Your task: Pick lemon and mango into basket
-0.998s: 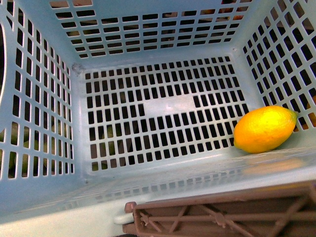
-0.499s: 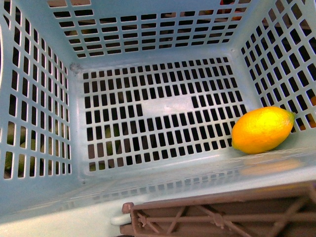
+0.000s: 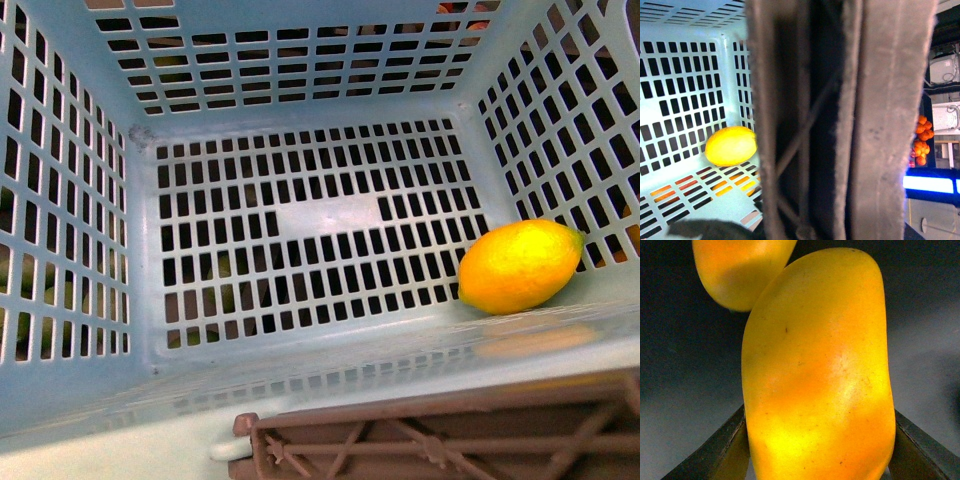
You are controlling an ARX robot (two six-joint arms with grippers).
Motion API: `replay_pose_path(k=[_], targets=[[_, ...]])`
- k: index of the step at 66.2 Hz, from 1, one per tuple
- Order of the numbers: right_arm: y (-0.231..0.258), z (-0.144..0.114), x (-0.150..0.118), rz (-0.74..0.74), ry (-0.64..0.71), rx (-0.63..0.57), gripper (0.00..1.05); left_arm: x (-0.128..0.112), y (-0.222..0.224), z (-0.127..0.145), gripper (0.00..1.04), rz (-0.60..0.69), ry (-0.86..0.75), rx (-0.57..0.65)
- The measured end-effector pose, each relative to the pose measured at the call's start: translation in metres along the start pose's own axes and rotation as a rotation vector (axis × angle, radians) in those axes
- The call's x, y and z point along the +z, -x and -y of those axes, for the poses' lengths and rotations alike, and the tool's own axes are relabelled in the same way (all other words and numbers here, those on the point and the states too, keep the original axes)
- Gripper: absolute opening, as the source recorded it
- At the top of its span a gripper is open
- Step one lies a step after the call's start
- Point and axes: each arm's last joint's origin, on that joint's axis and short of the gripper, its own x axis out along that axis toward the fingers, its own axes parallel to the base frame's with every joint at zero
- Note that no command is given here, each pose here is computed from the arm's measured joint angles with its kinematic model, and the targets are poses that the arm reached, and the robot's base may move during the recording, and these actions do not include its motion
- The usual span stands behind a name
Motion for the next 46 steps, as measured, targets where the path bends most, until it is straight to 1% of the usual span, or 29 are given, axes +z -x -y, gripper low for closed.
replay_pose_path(k=[10,15,21,29,36,46], targets=[[0.069,0.023,0.027,0.136,-0.014,0.043,0.62,0.0,0.0,0.0,0.14,0.0,0.0,0.0],[0.098,0.024,0.038,0.199,0.008,0.076,0.62,0.0,0.0,0.0,0.14,0.0,0.0,0.0],[0.128,0.019,0.05,0.274,0.03,0.122,0.62,0.0,0.0,0.0,0.14,0.0,0.0,0.0],[0.169,0.005,0.062,0.372,0.073,0.188,0.62,0.0,0.0,0.0,0.14,0.0,0.0,0.0],[0.202,-0.015,0.068,0.452,0.124,0.252,0.62,0.0,0.0,0.0,0.14,0.0,0.0,0.0],[0.246,-0.052,0.07,0.57,0.2,0.375,0.62,0.0,0.0,0.0,0.14,-0.001,0.0,0.0]])
